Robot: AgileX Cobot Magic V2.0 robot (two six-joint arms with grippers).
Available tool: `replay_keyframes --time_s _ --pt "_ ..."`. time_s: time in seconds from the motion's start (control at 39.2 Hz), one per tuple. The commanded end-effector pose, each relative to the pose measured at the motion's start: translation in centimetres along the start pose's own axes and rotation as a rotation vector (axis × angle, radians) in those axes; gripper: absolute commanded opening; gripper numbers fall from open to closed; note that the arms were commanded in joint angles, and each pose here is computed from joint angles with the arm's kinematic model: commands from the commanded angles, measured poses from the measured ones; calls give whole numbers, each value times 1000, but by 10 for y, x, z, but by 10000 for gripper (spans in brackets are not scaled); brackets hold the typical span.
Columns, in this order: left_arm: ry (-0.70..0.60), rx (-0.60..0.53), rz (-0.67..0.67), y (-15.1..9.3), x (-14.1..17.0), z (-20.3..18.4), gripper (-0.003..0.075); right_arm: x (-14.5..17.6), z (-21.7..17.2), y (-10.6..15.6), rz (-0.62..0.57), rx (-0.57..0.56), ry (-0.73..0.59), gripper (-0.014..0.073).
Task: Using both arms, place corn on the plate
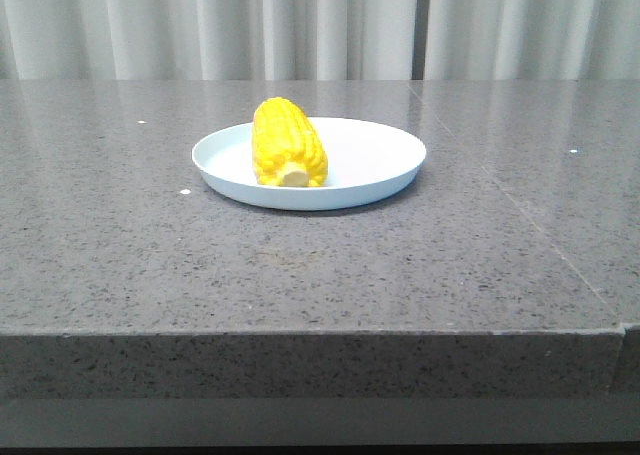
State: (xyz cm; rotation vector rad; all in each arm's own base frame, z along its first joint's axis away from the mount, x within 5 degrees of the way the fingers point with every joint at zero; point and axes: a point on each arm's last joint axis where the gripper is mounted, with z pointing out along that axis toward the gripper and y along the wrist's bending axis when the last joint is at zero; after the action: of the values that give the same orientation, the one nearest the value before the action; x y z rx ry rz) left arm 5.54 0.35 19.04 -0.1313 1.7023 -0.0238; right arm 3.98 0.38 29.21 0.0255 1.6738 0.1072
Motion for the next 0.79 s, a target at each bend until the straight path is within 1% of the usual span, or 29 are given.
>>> replay_keyframes --time_s 0.0,0.2,0.36,0.51,0.69,0.77 --pt "-82 10 -13 0 -1 0 -20 -14 -1 0 -15 10 -88 -69" --pt "-82 10 -13 0 -1 0 -20 -14 -1 0 -15 10 -88 -69" --pt "-82 10 -13 0 -1 0 -20 -1 7 -1 2 7 -103 -69" --pt "-82 10 -13 0 -1 0 -20 35 22 -5 14 11 -104 -69" --pt "-82 10 -13 0 -1 0 -20 77 25 -9 -2 20 -80 -69" --pt "-82 10 -13 0 -1 0 -20 90 26 -10 -1 21 -64 -69"
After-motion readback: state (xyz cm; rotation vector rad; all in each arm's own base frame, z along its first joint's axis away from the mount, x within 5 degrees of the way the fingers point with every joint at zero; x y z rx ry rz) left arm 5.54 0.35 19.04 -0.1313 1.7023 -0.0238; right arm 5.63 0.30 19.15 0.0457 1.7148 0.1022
